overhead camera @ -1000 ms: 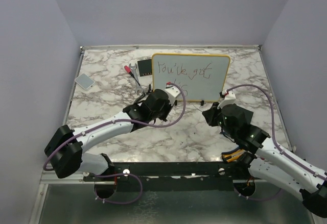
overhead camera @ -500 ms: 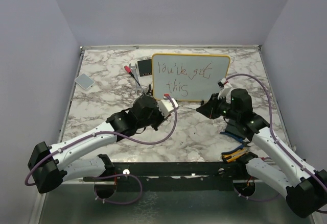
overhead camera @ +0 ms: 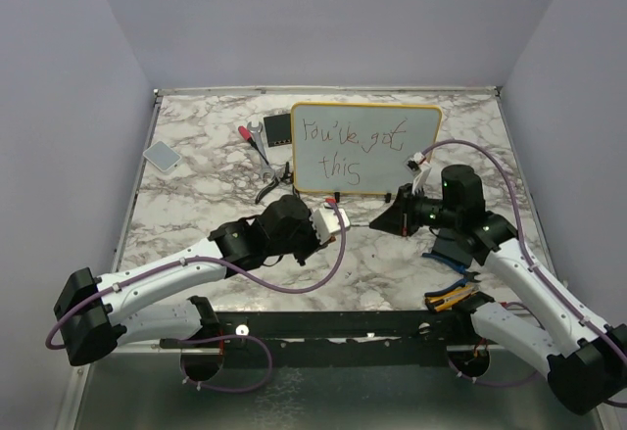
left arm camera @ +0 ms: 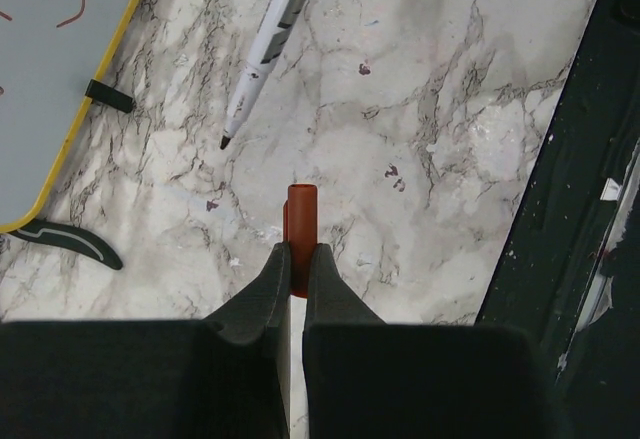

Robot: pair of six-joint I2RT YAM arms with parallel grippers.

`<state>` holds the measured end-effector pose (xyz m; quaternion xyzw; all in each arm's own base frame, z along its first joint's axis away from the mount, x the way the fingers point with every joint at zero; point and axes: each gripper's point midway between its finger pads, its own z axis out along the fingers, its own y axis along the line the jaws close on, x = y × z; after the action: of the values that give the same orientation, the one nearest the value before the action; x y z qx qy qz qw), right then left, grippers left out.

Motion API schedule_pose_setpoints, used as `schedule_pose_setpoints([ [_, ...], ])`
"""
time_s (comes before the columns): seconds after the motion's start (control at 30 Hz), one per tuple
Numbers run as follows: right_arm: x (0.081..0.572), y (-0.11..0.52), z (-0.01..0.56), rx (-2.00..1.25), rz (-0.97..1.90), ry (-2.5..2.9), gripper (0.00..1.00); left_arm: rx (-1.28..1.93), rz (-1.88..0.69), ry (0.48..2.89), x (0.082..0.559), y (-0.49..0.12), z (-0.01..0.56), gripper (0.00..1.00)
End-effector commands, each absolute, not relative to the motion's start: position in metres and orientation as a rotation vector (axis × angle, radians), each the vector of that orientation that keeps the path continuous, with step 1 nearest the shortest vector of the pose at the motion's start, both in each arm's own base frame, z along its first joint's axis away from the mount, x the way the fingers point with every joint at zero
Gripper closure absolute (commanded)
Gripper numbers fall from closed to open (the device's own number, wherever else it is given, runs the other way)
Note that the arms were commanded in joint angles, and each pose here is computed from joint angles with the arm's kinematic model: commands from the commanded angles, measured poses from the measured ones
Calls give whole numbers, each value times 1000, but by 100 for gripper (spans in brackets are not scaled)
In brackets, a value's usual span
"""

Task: Write a sentence on the whiteboard
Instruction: Close the pen cap.

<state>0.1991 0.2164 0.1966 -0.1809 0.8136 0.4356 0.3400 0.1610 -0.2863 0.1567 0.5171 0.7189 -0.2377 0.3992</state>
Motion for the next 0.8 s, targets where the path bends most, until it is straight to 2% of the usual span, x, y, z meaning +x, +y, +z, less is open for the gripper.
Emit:
schedule_pose_setpoints([
  [0.0,184,216,206,-522,1183,2134,99,1362,-608,1811,154,-283,151,100],
  [0.77,165,224,205,-604,1314,2147,99,1358,-586,1801,154,-278,153,100],
])
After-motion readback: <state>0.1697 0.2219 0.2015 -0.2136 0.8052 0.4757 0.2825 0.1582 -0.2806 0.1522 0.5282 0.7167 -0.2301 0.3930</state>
